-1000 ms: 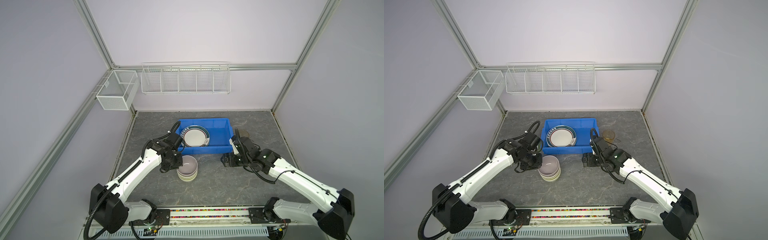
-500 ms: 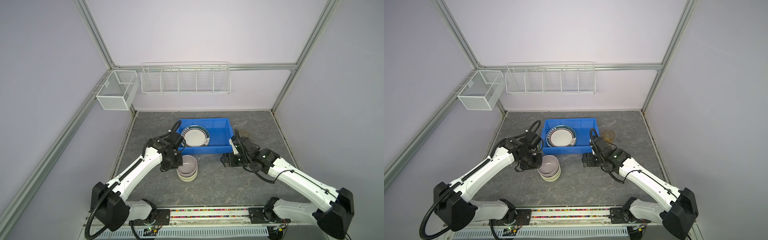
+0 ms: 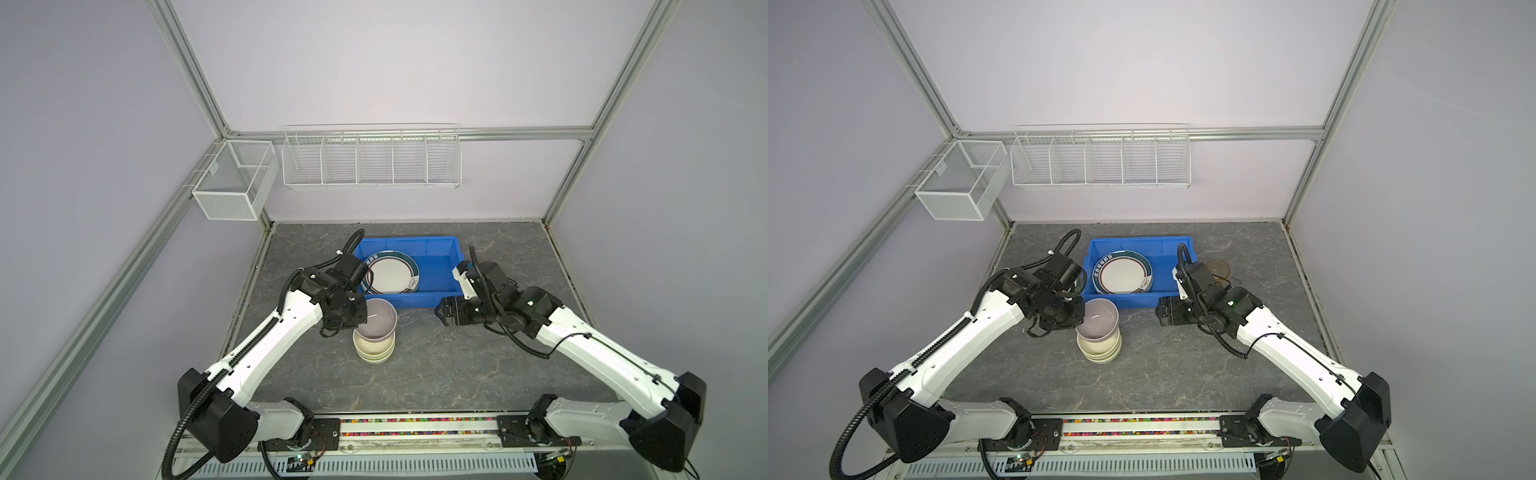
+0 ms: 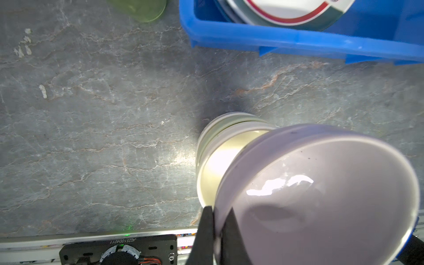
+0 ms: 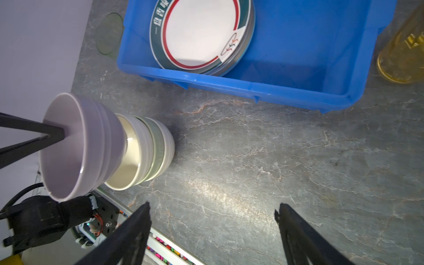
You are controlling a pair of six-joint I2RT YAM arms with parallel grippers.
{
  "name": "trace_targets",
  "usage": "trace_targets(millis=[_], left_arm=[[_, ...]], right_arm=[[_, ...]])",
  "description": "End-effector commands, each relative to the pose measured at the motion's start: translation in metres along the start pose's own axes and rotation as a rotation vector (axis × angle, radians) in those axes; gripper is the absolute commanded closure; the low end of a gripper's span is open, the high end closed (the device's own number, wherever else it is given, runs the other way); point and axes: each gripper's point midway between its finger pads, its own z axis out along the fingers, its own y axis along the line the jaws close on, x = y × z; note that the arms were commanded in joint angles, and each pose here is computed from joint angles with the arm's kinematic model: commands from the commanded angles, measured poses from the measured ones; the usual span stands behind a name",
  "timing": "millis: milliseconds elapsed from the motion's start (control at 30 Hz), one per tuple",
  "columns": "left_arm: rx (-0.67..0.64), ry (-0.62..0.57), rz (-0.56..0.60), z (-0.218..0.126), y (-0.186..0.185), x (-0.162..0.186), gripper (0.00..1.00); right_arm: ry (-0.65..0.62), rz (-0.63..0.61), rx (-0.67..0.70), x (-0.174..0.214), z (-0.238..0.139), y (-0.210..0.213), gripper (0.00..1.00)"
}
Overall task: Place the mixed dishes into the plastic bin
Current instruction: 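Grip the top lavender bowl rim with both grippers and lift it off the stack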
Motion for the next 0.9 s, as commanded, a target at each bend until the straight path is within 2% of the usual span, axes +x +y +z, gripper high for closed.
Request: trace_targets(millis=[0, 300, 400, 567, 667, 867], left_arm=[[0.028, -0.061, 0.012, -0.020, -0.017, -0.011, 1.00], [0.022, -0.071, 0.077, -0.010, -0.052, -0.035, 1.00], [0.012, -0.077, 0.097, -0.008, -0.062, -0.044, 1.00], [0.010, -0.076, 0.126, -0.005, -0.076, -0.052, 1.00], [0.011, -0.065, 0.138, -0.002, -0.082, -0.054, 1.00], [0.015, -0.053, 0.157, 0.002, -0.087, -0.056, 1.00]], right_arm=[[0.038, -0.027, -0.061, 0.000, -0.012, 0.019, 0.12], [0.027, -0.086, -0.045, -0.028, -0.035, 0.040, 0.01], [0.046, -0.096, -0.022, -0.034, -0.029, 0.042, 0.12], [0.087, -0.119, 0.029, -0.040, -0.010, 0.043, 0.20], [0.095, -0.127, 0.060, -0.044, 0.002, 0.042, 0.32], [0.125, -0.133, 0.098, -0.048, 0.024, 0.039, 0.39]])
